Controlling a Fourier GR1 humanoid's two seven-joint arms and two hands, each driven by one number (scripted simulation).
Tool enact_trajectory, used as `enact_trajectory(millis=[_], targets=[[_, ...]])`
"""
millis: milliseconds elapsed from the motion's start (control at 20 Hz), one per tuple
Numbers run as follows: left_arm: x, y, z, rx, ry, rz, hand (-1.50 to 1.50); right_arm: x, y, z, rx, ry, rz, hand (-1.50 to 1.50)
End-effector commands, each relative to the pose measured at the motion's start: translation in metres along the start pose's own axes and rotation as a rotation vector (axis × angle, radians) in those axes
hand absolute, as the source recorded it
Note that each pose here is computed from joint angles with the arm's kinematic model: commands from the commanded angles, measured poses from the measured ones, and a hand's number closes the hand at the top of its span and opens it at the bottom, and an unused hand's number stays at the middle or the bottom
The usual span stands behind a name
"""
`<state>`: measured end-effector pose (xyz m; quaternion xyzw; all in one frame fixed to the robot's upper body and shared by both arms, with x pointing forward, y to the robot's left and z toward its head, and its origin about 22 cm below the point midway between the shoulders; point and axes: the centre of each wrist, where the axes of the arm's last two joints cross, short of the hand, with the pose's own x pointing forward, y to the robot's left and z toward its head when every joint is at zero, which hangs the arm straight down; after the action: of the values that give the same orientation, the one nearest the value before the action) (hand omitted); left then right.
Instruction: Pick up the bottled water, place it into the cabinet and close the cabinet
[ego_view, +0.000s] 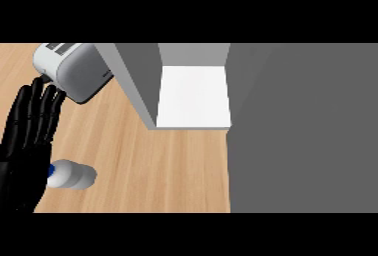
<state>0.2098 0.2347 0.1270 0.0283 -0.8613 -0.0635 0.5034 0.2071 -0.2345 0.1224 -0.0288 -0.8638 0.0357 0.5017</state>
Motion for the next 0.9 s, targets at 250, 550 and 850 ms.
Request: enact_trajectory(millis=[250,550,850], targets=[[0.024,0.086,0.038,0.033,-0.063,0.019,-1.5,0.023,-0.009,0.024,0.005,-0.057,-0.059,-1.5],[0.014,0.077,0.062,0.084,0.252,0.169,-1.5,0.052,0.002,0.049,0.093,0.221,-0.214,-1.5],[0.027,0.077,0.093,0.103,0.268,0.153,-1.5,0.069,-0.007,0.071,0.1,0.223,-0.187,-1.5]])
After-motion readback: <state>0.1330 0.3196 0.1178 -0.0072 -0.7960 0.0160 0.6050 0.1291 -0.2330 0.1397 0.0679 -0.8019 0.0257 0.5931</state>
